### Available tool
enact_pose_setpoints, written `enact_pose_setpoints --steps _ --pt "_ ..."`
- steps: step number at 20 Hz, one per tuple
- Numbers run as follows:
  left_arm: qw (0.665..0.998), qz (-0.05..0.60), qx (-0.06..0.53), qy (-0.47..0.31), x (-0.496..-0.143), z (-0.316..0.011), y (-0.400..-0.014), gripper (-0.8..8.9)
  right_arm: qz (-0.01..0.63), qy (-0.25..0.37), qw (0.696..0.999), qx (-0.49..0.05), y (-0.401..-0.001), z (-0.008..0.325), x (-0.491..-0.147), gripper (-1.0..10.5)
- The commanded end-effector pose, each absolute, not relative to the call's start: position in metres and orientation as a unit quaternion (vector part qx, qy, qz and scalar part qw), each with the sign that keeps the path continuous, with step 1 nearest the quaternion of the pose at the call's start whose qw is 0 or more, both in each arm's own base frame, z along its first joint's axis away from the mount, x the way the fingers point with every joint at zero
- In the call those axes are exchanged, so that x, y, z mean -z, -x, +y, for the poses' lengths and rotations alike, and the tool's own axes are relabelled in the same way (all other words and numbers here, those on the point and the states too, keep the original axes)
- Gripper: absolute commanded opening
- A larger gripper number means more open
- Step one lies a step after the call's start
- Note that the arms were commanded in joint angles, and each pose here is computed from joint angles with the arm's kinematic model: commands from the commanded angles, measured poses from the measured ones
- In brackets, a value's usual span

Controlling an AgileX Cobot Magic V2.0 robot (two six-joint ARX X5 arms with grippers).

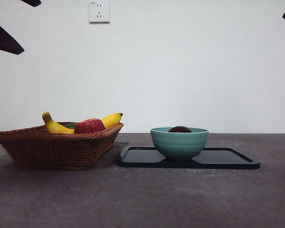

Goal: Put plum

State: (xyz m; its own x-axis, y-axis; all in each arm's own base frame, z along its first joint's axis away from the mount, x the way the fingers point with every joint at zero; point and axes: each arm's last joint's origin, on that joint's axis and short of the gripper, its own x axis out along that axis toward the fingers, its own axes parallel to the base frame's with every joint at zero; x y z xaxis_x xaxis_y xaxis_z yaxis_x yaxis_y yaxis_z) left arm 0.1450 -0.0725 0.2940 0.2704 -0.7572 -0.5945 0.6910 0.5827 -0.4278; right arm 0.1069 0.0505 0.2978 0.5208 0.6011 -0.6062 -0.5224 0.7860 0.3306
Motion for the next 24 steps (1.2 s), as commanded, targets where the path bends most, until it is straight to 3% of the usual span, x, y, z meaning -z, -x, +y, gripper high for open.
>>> enact_pose_setpoints --steps 1,9,16,24 --pt "0.796 0.399 0.452 0.061 -0.297 -0.074 -0.147 3.73 0.368 -0.055 0.869 -0.326 -0.108 0.052 -0.299 1.9" --pt "0.840 0.349 0.404 0.096 -0.327 -0.101 -0.170 3.74 0.371 -0.061 0.868 -0.324 -0.108 0.052 -0.299 1.9" --pt "0.853 0.366 0.365 0.072 -0.357 -0.162 -0.245 3.73 0.374 -0.061 0.867 -0.323 -0.107 0.051 -0.298 1.9" --pt "0.852 0.392 0.345 0.027 -0.329 -0.246 -0.336 3.72 0.377 -0.061 0.866 -0.322 -0.107 0.051 -0.298 1.9"
